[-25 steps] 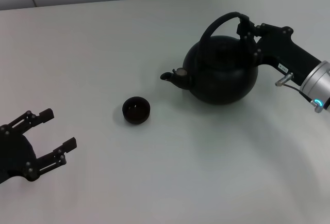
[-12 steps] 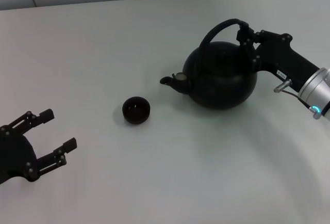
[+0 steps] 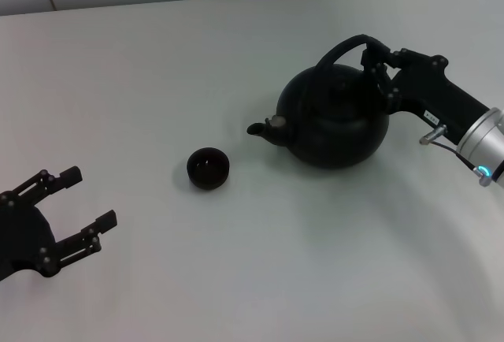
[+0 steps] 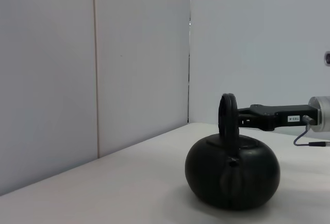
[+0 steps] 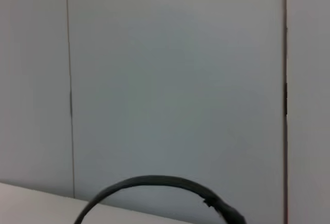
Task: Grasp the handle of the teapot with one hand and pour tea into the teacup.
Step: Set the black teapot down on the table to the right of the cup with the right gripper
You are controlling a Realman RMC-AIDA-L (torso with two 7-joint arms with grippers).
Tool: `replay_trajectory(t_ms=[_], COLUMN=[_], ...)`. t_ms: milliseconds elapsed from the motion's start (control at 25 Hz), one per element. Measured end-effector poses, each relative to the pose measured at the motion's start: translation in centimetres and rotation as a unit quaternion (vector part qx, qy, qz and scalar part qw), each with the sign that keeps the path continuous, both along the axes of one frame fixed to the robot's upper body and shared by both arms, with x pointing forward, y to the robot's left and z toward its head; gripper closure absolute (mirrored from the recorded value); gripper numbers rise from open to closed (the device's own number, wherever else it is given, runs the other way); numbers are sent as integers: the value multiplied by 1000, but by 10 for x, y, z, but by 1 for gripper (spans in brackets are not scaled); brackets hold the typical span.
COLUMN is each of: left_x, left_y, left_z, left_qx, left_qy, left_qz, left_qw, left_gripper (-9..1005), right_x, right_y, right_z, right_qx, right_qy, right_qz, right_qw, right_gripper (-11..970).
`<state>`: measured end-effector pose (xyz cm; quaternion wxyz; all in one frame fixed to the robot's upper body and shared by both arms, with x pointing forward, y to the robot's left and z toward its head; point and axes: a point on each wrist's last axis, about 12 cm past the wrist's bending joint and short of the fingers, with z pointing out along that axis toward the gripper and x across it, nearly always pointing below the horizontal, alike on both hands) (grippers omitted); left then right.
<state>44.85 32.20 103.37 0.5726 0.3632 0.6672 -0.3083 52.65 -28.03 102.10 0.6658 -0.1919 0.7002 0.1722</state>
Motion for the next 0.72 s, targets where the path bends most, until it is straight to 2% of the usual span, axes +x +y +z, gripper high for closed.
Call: replay_trajectory(t_ms=[320,520,720], left_x=[0,0,0], left_y=[1,1,1], left_z=[1,2,2], left_qx=[-1,-2,-3], left_qy=[-1,-2,-4], left_qz=[1,0,-1], left_qw=[1000,1000,1000], left_gripper=[188,188,188], right_x=[-4,-7,-11], right_y=[-1,-1,-3], right_z=[1,1,0], right_qx=[7,11,14], right_qy=[-6,-11,-14], right_qz=[3,5,5], right_qw=[1000,1000,1000], right_gripper=[731,501,337])
